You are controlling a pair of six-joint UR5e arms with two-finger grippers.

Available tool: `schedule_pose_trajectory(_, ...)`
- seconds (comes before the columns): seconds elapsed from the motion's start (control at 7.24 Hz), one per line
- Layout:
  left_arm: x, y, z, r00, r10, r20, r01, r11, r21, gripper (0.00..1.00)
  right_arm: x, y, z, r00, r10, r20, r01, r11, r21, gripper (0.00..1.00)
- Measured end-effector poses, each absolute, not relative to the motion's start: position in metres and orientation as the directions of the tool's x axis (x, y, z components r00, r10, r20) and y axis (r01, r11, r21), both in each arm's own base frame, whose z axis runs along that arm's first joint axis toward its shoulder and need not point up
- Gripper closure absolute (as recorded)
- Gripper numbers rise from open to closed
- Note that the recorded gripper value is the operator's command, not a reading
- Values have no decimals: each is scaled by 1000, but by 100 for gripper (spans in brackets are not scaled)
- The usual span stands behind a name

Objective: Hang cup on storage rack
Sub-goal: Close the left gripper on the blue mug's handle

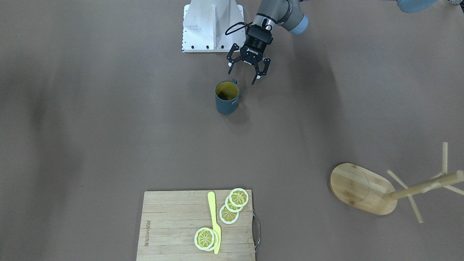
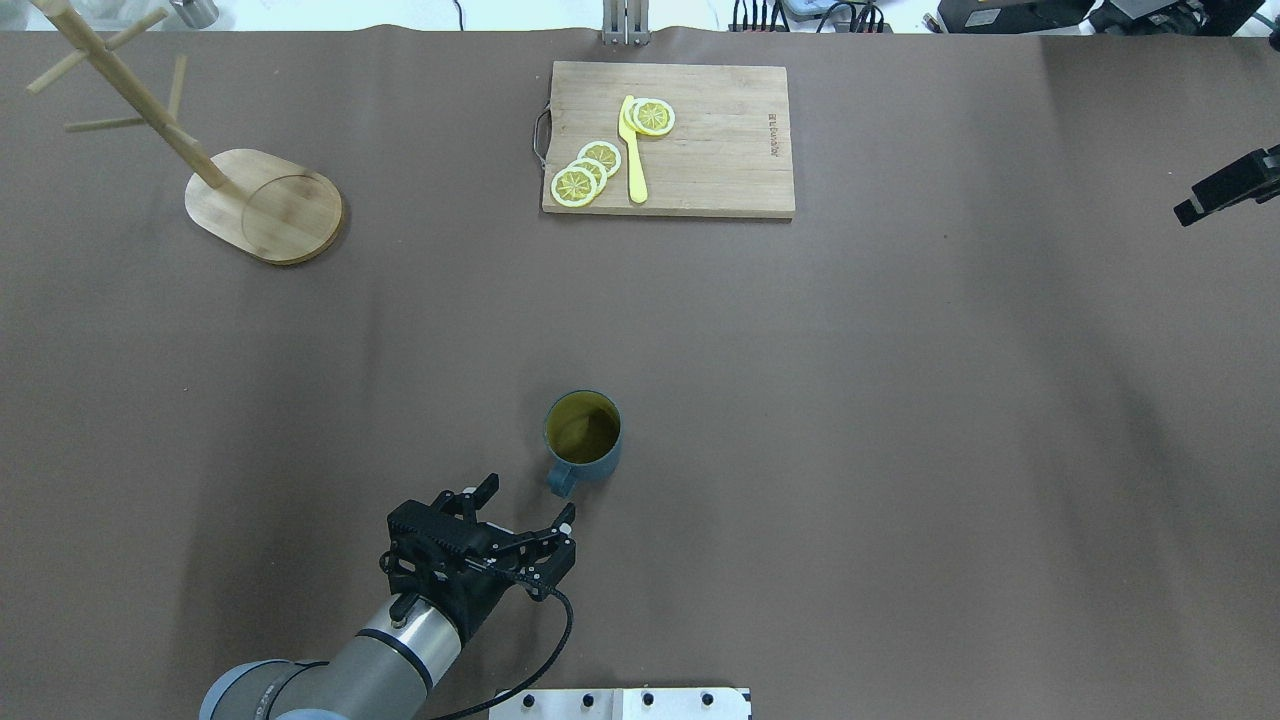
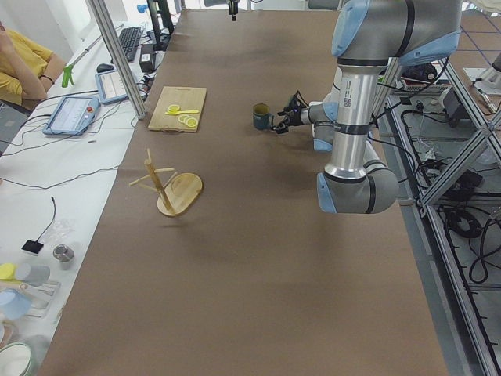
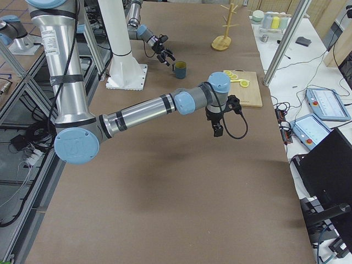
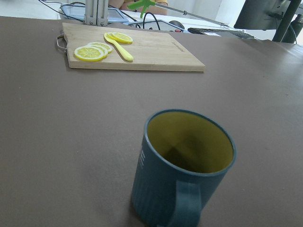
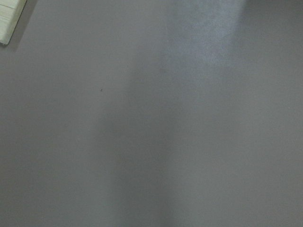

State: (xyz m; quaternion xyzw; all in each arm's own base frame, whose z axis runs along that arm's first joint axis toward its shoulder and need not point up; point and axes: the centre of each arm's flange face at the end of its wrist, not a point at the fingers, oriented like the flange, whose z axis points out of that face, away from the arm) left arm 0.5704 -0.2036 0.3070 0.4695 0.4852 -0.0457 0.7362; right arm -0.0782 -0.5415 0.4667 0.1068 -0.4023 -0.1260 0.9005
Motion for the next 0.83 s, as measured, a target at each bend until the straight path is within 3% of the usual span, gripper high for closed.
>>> schedule_pose_trajectory(0.14, 576, -204, 299, 535, 409, -739, 512, 539, 669, 16, -78, -541, 468, 645, -313, 697, 142, 945, 294, 0)
schedule_pose_trajectory(0.41, 584, -204, 297, 547, 420, -724, 500, 530, 685, 39, -77, -541, 468, 645, -314, 697, 141, 945, 295, 0)
schedule_pose_trajectory(0.83, 587, -207, 304, 549, 420, -723, 501, 527, 687, 47, -75, -542, 468, 644, -312, 699, 137, 945, 295, 0)
